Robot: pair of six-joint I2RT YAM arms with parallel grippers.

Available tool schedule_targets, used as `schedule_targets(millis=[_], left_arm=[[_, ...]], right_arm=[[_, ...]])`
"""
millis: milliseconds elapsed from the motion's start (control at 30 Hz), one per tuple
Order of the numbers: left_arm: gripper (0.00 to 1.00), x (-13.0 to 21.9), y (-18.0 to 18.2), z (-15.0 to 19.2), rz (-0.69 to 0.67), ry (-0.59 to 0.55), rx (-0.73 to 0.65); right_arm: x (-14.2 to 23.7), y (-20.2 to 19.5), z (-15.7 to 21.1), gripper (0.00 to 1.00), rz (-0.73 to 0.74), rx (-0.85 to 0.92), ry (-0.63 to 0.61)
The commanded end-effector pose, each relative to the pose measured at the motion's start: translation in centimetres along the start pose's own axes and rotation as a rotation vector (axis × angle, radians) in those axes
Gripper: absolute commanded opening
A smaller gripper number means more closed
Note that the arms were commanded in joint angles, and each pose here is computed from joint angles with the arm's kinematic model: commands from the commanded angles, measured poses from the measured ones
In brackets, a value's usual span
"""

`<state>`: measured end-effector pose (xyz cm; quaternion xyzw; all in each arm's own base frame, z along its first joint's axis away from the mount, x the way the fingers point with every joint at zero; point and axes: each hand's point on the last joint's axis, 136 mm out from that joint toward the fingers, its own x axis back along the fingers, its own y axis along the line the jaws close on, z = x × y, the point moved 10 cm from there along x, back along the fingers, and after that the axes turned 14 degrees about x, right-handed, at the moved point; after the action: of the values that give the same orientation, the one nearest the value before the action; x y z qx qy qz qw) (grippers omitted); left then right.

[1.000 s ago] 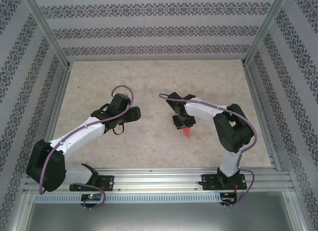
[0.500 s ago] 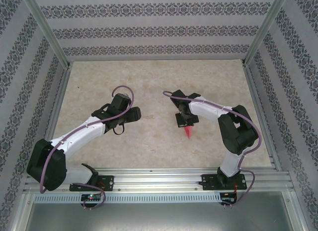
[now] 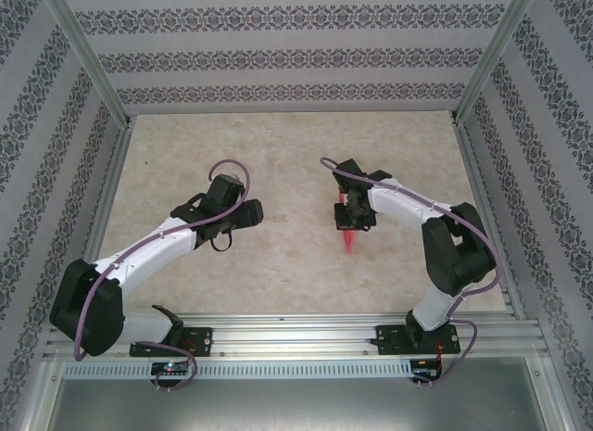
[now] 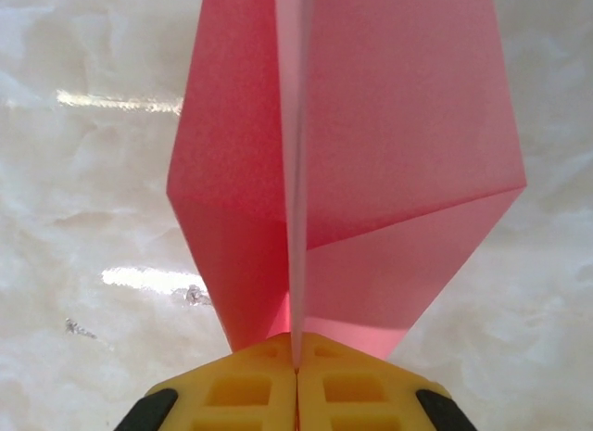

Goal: Fold a paper plane with a square sheet of paper (fold left side to right side)
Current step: Move the paper plane to the center of the table, then pick up the paper plane at the center of the table.

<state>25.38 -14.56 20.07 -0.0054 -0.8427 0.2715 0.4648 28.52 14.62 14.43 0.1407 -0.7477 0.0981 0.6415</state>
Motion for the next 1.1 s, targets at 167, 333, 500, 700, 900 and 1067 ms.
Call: schedule_targets(millis=[167, 333, 500, 700, 900, 1067], left_arm=[[0.82, 0.4, -0.6, -1.0, 0.022, -0.022, 0.002], [0.88, 0.4, -0.6, -0.9, 0.020, -0.021, 0.000], [0.92, 0.4, -0.6, -0.9, 0.020, -0.020, 0.003], [0.93, 0.6, -0.6, -1.0, 0.017, -0.025, 0.003], [1.00, 1.7, -0.4, -1.4, -0.005, -0.074, 0.000], [1.00, 3.1, -0.3, -1.7, -0.007, -0.112, -0.010]], right_arm=[[-2.3, -0.3, -0.1, 0.13, -0.026, -0.033, 0.047], [-2.9, -0.3, 0.2, 0.17, -0.024, -0.034, 0.073], [-3.5, -0.3, 0.3, 0.17, -0.028, -0.033, 0.091], [-4.2, -0.5, 0.7, 0.15, -0.011, -0.035, 0.120], [-1.8, -0.3, -0.7, 0.04, -0.007, -0.022, 0.062], [0.0, -0.1, -3.3, 0.03, 0.006, -0.038, 0.021]])
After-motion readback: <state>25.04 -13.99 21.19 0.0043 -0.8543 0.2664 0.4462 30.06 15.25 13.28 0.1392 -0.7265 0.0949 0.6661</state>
